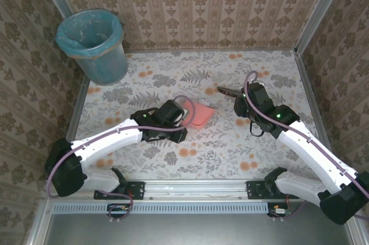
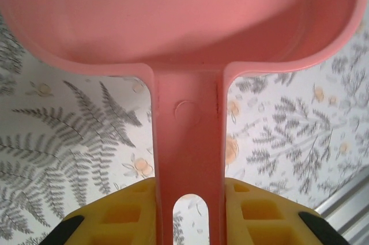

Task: Sweep away the paper scraps from the table

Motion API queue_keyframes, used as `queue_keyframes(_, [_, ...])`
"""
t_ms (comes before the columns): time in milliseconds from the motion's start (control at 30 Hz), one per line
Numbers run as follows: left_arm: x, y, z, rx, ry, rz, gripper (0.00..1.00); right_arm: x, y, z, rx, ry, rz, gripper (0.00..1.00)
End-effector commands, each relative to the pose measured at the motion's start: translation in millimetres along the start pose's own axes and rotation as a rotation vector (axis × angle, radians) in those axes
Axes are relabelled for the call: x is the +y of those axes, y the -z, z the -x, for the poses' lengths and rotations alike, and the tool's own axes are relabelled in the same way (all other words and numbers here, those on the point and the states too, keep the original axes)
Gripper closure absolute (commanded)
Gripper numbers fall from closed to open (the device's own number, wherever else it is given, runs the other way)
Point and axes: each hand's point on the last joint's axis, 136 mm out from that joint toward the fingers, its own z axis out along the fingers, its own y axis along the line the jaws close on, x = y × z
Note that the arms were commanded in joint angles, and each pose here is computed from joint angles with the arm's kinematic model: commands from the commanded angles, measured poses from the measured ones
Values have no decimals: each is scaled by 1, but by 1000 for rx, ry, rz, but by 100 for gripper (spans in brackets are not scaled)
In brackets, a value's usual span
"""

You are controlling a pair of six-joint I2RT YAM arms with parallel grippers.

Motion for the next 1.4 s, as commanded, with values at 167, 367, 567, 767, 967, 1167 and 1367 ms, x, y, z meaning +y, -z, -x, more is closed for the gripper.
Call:
queue_keyframes(167, [17, -18, -30, 186, -57, 181, 100, 12, -12, 27, 43, 87, -34, 100])
queue_keyframes(367, [22, -32, -27, 226, -50, 212, 100, 36, -41, 38, 56, 100, 1, 100])
queue_keyframes(567, [32, -41, -15, 245, 6, 203, 100, 51, -72, 28, 124, 102, 21, 100])
queue_keyframes(767, [37, -53, -3, 255, 31, 189, 100, 53, -78, 12, 168, 121, 23, 100])
queue_keyframes(967, [42, -65, 9, 249, 44, 200, 100, 47, -73, -8, 193, 136, 17, 100])
queue_keyframes(1167, [45, -79, 13, 254, 36, 203, 100, 48, -59, -27, 206, 141, 36, 100])
queue_keyframes(1367, [46, -86, 12, 252, 42, 196, 100, 50, -46, -51, 228, 162, 60, 100])
